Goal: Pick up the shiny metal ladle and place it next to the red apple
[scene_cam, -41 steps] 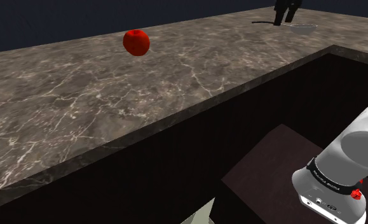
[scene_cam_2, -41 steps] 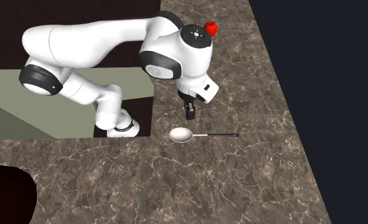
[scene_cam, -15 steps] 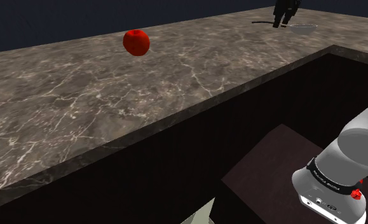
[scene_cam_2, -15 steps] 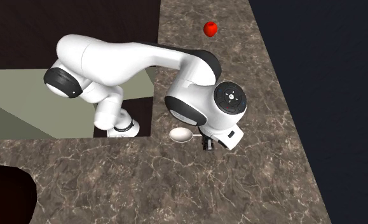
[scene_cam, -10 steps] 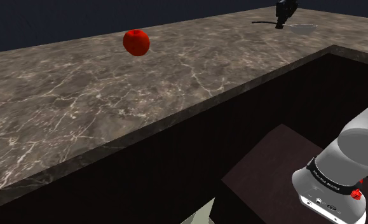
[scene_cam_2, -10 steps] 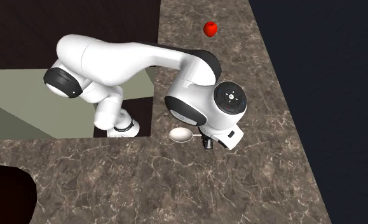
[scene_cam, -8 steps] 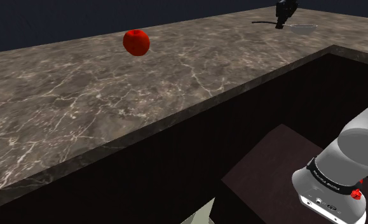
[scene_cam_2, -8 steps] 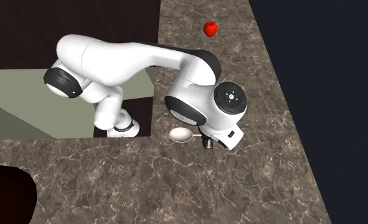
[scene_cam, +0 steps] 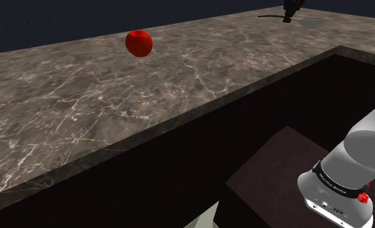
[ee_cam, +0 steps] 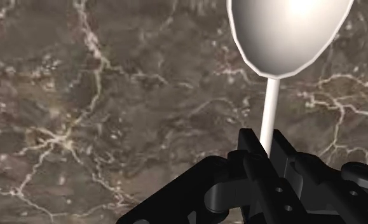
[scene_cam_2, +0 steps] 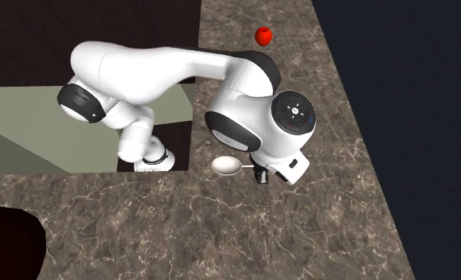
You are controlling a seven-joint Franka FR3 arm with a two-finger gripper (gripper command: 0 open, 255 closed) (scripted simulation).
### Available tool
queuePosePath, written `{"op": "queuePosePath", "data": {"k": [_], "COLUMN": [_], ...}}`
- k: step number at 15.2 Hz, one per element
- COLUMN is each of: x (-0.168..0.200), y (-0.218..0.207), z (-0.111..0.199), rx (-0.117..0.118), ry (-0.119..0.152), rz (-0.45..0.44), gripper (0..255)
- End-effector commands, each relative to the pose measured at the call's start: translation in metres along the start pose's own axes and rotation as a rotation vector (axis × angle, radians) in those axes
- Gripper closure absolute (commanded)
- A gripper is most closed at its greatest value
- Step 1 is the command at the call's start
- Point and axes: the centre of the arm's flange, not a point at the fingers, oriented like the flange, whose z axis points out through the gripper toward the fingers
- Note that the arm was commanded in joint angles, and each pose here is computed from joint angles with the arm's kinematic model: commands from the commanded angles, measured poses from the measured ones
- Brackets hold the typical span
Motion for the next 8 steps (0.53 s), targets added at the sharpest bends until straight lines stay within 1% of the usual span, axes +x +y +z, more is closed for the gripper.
{"op": "queuePosePath", "data": {"k": [1, 8], "x": [-0.001, -0.002], "y": [-0.001, -0.005], "z": [-0.011, -0.047], "rx": [0.000, 0.000], "ry": [0.000, 0.000], "rz": [0.000, 0.000], "gripper": [255, 255]}}
